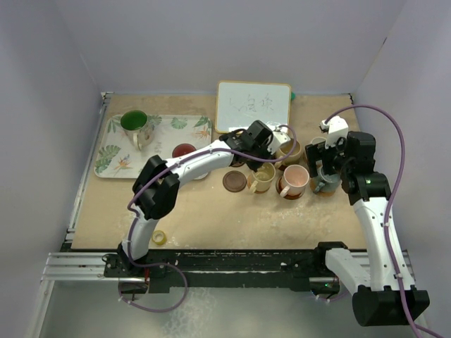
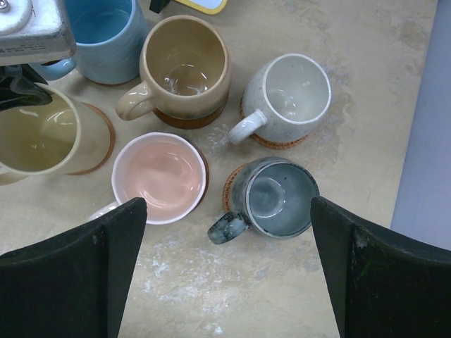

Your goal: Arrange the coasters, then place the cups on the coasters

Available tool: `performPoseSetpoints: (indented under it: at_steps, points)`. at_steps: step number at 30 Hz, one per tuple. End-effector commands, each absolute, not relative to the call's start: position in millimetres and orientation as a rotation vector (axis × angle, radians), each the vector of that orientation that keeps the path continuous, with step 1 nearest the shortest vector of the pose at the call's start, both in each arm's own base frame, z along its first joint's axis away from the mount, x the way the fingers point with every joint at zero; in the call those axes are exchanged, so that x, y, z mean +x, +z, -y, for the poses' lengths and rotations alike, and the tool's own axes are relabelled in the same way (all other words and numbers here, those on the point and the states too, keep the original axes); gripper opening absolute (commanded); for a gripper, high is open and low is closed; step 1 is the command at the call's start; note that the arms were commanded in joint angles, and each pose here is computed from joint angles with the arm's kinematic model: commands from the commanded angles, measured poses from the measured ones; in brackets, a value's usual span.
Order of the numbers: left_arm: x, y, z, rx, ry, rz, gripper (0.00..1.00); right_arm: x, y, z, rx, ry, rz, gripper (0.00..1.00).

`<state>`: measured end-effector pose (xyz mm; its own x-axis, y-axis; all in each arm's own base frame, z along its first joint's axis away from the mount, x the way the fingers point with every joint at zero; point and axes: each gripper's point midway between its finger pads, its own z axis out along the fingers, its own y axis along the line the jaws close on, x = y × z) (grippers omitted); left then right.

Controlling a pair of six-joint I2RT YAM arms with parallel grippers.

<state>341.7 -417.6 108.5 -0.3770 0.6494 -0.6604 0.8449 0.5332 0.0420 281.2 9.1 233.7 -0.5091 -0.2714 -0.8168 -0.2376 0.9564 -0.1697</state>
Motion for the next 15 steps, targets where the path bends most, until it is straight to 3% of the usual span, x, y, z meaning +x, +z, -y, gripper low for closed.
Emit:
performPoseSetpoints:
  at_steps: [1,15]
  points:
    - [361,153,434,1.149,-0.456,-2.011,0.03,284,245,-10,-0.364,-0.038,-2.075,1.0]
    - [361,140,428,1.174,-0.46,-2.035,0.09,284,244,-11,-0.37,-0.032,-2.076,1.0]
